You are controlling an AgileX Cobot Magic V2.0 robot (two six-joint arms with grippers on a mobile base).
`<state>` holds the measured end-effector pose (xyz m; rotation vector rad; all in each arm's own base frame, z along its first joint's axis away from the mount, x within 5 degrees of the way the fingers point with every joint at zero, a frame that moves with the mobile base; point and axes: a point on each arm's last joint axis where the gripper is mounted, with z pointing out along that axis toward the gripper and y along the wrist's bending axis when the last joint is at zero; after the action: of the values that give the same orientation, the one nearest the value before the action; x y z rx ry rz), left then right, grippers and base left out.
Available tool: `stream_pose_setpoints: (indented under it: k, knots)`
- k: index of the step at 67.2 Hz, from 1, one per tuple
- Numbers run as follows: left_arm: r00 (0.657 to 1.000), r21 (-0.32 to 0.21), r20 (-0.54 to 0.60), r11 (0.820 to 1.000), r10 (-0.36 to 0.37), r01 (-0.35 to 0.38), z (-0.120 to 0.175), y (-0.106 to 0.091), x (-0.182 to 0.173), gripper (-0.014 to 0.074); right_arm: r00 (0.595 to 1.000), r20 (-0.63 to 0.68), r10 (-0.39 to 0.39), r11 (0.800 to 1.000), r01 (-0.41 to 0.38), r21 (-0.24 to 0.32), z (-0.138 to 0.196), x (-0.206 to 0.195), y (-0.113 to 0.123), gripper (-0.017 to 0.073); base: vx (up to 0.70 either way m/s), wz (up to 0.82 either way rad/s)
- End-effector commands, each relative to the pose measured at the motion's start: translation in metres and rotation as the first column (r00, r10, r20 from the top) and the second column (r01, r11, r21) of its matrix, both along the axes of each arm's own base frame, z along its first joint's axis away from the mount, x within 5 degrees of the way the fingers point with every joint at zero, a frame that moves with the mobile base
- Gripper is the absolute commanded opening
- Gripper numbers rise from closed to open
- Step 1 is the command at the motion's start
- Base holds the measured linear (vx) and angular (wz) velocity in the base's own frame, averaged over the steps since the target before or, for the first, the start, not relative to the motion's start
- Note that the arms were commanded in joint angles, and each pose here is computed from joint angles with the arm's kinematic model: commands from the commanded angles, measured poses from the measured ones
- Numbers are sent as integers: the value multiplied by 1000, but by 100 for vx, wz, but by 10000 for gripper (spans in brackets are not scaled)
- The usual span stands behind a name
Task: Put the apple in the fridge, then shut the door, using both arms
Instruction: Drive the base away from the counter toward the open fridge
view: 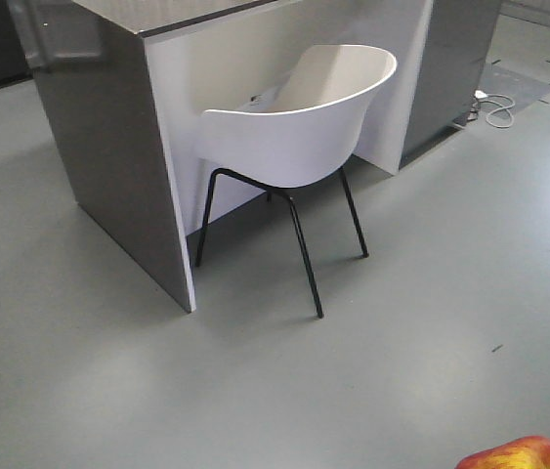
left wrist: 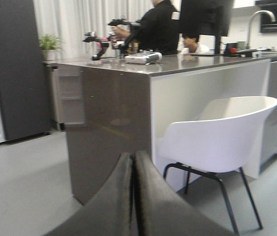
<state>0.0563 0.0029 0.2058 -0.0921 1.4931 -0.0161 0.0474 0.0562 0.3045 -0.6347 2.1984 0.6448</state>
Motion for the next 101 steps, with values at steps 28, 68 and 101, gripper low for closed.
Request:
stream_pose_setpoints:
  k: [28,68,101]
  knots:
    - [995,3,98,1000,1,-1,13,0,-3,-6,999,45,-11,998,8,56,11,3,2,87,-3,43]
    - [995,3,98,1000,1,-1,13,0,-3,-6,999,45,-10,998,7,56,11,3,2,87,1,39]
    - [995,3,98,1000,1,-1,13,0,-3,-6,999,46,-11,998,8,56,11,3,2,87,5,29]
